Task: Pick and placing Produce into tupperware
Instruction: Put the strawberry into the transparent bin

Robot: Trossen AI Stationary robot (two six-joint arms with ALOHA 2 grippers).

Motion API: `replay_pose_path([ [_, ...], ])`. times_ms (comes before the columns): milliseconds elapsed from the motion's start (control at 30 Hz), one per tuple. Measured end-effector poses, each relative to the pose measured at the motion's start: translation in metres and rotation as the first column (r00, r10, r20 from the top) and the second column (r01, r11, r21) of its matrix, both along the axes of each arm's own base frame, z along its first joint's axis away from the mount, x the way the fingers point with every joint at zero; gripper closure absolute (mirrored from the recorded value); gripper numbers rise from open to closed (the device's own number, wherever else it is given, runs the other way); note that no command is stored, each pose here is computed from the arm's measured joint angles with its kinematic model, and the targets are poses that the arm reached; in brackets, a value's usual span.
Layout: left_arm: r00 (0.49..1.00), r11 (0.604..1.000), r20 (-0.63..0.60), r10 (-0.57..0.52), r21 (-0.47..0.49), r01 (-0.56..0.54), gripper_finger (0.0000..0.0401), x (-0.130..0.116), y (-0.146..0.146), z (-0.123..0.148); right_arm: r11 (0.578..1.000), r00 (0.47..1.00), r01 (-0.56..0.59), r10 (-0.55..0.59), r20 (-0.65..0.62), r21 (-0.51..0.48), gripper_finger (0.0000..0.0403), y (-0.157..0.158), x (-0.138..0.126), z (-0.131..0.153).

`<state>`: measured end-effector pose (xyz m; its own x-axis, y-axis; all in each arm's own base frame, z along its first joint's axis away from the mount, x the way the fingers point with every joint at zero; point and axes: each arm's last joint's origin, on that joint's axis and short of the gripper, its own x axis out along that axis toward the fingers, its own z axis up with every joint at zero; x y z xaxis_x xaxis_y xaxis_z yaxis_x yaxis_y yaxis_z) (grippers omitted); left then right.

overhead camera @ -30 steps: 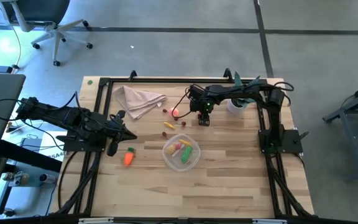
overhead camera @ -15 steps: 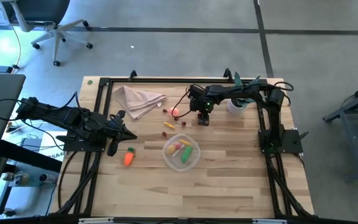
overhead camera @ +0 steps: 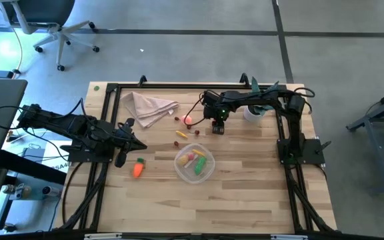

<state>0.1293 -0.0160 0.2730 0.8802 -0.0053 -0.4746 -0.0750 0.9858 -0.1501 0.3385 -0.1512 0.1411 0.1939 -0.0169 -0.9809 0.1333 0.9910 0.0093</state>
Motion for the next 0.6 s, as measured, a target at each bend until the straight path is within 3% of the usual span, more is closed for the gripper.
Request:
replay_pose_path([
  [600,1.000,1.000,0.000,0.000,0.000,0.000,0.0396,0.0000,0.0000,0.0000,1.000,1.000,0.017,-0.017,0.011,-0.001,0.0260,0.0003,-0.0003,0.0041],
])
